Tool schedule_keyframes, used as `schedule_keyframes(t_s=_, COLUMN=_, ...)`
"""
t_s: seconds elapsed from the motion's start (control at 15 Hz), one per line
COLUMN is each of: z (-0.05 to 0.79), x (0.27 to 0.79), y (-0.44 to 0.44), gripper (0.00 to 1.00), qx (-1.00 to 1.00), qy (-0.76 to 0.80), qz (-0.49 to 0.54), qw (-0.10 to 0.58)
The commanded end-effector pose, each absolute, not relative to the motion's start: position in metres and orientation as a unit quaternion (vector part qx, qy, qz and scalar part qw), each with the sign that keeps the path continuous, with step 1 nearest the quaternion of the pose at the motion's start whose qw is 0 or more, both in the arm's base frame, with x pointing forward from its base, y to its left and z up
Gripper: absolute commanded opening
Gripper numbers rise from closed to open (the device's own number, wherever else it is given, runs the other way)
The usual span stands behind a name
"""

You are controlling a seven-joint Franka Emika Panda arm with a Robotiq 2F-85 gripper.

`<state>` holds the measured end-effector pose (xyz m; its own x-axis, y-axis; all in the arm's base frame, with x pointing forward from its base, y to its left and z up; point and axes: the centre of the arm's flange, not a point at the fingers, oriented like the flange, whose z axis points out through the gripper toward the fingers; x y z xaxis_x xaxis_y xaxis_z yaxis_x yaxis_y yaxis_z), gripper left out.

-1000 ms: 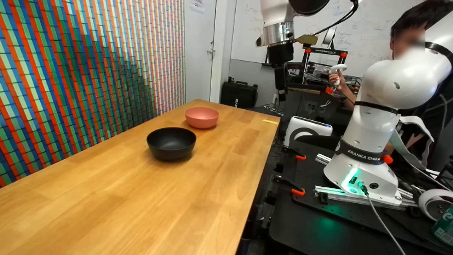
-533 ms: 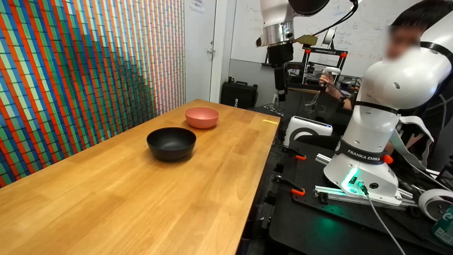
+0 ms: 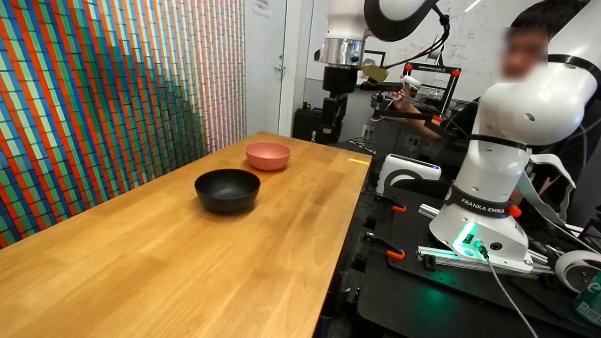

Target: Put the black bowl inside the peach bowl

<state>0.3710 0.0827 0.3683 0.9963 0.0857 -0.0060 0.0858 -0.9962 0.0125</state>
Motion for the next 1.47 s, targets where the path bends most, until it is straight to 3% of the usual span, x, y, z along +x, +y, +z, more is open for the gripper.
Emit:
schedule_keyframes(t_s=0.0, z=0.334, x=0.424, y=0.12, gripper=1.0, qx=0.998, qy=0.02, qz=0.056, qw=0.013)
schedule_keyframes(t_s=0.33, z=0.288, x=0.484, y=0.146, gripper=1.0, qx=0.992, qy=0.005, qz=0.118, qw=0.045)
schedule_keyframes(t_s=0.73, z=0.252, x=0.553, y=0.148, gripper=1.0, qx=0.989, qy=-0.047, qz=0.124, qw=0.067)
schedule_keyframes(t_s=1.2, z=0.191, x=0.574, y=0.149, gripper=1.0, qx=0.99, qy=-0.089, qz=0.086, qw=0.064)
schedule_keyframes(t_s=1.27, z=0.186, x=0.574, y=0.151, gripper=0.75, qx=0.99, qy=-0.088, qz=0.086, qw=0.068)
schedule_keyframes(t_s=1.4, z=0.176, x=0.579, y=0.156, gripper=0.66, qx=0.99, qy=-0.086, qz=0.082, qw=0.071)
